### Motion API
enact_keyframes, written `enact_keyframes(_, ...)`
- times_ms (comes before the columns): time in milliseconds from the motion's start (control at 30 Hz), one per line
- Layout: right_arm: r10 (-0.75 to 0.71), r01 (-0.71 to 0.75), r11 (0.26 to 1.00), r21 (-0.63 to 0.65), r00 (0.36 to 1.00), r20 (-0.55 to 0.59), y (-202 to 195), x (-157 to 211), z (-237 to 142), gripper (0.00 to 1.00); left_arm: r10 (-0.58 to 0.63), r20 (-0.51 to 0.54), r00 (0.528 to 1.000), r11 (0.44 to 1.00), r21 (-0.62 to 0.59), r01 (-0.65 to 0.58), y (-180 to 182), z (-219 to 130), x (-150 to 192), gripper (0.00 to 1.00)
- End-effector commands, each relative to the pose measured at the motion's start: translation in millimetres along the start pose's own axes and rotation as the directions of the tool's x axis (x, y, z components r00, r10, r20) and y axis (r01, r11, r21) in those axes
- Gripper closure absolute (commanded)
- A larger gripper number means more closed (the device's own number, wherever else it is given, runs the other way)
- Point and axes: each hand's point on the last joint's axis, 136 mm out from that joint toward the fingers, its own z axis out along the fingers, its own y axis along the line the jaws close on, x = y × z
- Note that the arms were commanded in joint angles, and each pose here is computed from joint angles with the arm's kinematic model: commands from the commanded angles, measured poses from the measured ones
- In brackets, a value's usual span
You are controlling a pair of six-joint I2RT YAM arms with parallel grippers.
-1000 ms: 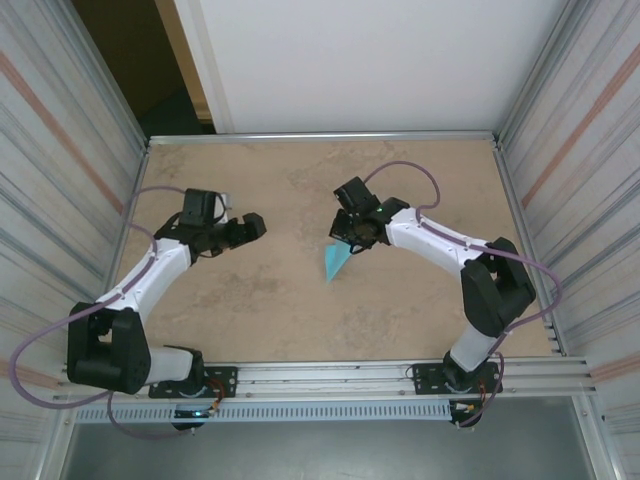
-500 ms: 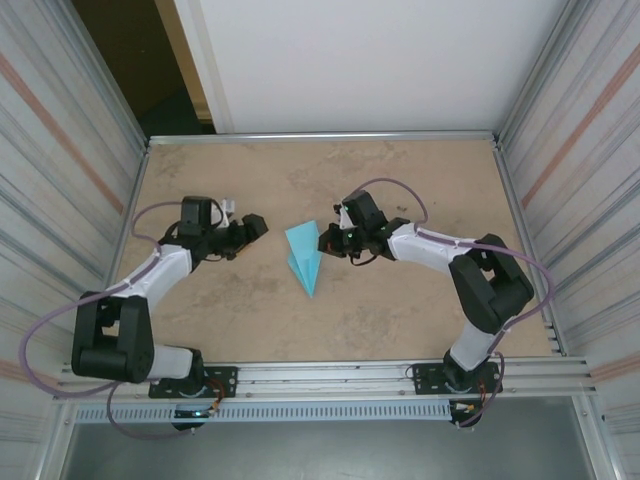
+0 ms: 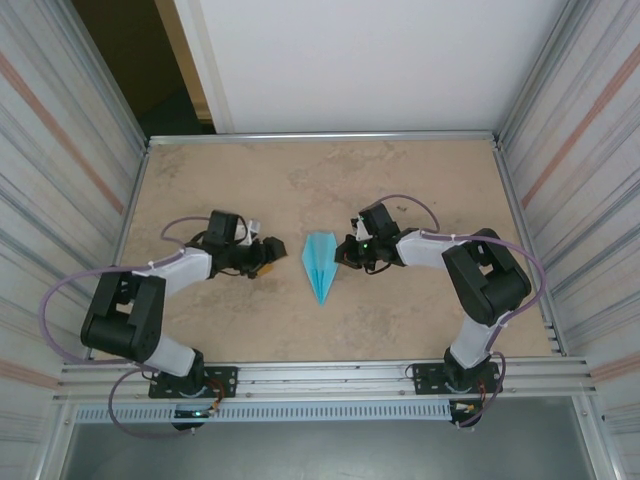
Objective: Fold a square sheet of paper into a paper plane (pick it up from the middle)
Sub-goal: Turn over a paper plane at the top-center of the table.
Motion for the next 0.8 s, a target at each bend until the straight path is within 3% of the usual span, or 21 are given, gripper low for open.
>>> enact_keyframes(0,-0.016,0.016,0.999,0.046,1.0,-0.002,-11,0,2,0.93,0.024,-0.058,0.998,0.999,0.033,-0.023,-12,14,10,0.36)
enact_keyframes(500,-0.011,0.012,0.997,0.073,1.0,-0.008,-18,2,5,0.94,0.083,-0.177,0.981,0.996,0.047,-0.076,-29,54,12,0.57)
enact_keyframes(767,-0.013,0.012,0.997,0.079,1.0,0.01,-16,-3,0,0.95,0.08,-0.203,0.976,0.996,-0.013,-0.084,-28,60,5,0.83)
